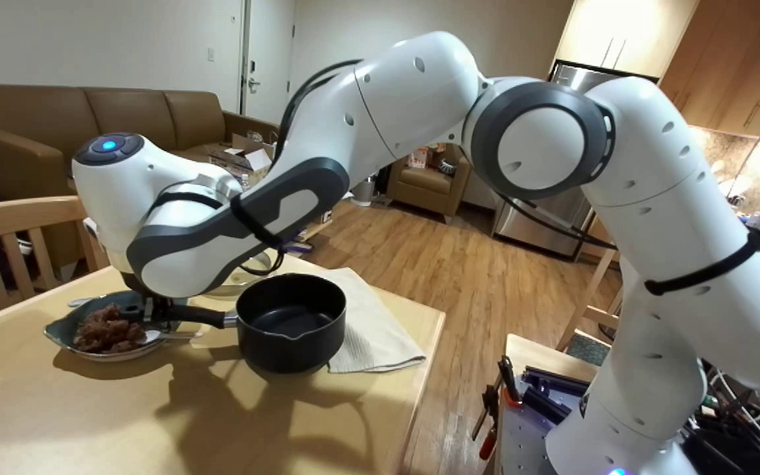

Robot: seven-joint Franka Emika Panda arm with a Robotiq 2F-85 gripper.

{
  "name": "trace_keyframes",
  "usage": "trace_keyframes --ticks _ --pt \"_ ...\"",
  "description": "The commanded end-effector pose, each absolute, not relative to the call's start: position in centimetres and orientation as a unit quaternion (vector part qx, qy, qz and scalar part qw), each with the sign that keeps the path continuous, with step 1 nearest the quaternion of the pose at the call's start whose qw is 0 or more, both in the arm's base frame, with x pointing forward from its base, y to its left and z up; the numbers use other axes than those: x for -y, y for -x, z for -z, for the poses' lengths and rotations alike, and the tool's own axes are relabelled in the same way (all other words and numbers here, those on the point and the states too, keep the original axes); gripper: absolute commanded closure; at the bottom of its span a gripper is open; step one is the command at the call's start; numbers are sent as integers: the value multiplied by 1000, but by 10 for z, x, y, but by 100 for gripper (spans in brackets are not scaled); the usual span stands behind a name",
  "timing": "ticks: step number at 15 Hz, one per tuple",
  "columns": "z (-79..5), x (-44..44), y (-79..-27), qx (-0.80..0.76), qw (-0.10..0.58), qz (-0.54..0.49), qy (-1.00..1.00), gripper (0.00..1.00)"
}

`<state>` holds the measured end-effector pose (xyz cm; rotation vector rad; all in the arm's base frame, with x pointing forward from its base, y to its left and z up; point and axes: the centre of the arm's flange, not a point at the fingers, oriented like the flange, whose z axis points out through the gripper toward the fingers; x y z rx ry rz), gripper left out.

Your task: Move the black pot closer to the bowl

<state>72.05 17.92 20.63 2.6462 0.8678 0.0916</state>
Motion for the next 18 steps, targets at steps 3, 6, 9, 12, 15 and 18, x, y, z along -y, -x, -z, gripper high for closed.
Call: trace_keyframes --ticks 3,6,9,12,15,18 --pt "-211 -198 -725 -374 181 -66 -907 88" --pt "-202 -213 -719 -432 170 -44 -885 88" --pt "-191 -234 -710 -498 154 -25 -853 88" --pt "-181 -255 -700 -558 152 -9 -816 88" --pt "-183 -264 -697 -585 165 -15 -794 88" --pt "-185 -267 -697 -590 167 -11 -790 88"
